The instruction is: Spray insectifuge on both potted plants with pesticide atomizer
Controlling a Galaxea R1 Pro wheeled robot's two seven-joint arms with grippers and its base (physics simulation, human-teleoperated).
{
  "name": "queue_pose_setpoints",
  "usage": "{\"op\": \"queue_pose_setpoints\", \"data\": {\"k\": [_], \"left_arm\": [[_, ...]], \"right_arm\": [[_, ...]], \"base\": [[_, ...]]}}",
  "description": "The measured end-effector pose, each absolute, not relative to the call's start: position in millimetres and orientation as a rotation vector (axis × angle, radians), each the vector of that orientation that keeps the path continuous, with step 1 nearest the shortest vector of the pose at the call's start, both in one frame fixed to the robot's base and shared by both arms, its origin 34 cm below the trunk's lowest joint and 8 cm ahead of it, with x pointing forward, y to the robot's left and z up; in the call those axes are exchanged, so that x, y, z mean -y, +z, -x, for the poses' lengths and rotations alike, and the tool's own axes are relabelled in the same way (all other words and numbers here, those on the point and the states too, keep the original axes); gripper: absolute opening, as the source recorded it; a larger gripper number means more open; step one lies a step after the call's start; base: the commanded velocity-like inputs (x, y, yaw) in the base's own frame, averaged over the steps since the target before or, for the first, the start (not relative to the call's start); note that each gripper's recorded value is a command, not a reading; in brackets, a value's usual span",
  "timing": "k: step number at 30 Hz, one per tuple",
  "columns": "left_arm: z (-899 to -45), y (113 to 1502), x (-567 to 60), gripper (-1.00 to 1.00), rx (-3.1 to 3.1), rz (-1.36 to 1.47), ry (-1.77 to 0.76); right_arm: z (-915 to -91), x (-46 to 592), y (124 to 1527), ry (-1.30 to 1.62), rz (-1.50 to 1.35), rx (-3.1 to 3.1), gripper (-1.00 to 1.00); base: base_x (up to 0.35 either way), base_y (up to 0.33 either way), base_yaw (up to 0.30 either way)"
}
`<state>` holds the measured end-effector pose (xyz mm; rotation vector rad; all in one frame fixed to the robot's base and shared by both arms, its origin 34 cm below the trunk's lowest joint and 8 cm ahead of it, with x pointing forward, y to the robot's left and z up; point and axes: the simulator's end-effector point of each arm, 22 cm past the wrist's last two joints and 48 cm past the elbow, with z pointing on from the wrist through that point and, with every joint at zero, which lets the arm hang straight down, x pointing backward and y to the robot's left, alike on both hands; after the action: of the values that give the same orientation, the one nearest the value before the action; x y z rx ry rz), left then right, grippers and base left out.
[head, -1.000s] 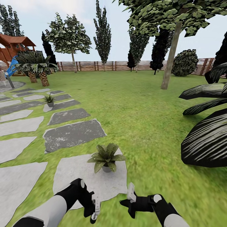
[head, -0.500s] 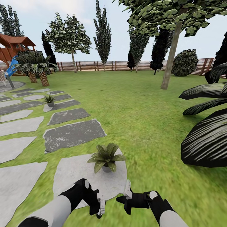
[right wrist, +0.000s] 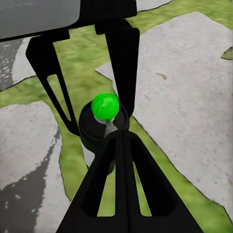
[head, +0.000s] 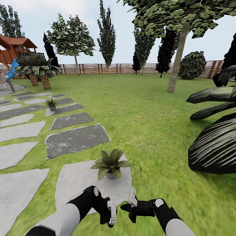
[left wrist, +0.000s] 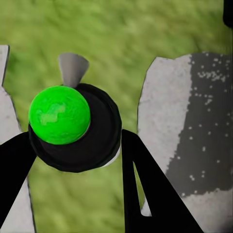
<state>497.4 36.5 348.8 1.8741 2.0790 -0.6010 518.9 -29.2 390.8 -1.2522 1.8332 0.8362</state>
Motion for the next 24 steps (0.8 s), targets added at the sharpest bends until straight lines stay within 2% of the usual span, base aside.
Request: {"op": "queue_pose_setpoints", "data": {"k": [24], "left_arm": [[-493,353,-24,-1.0,-2.035,-1.845,-0.664]], "right_arm": [[-519,29,391,0.836,1.252,-1.833,-1.0]], "base": [[0.0,0.0,0.0]]}}
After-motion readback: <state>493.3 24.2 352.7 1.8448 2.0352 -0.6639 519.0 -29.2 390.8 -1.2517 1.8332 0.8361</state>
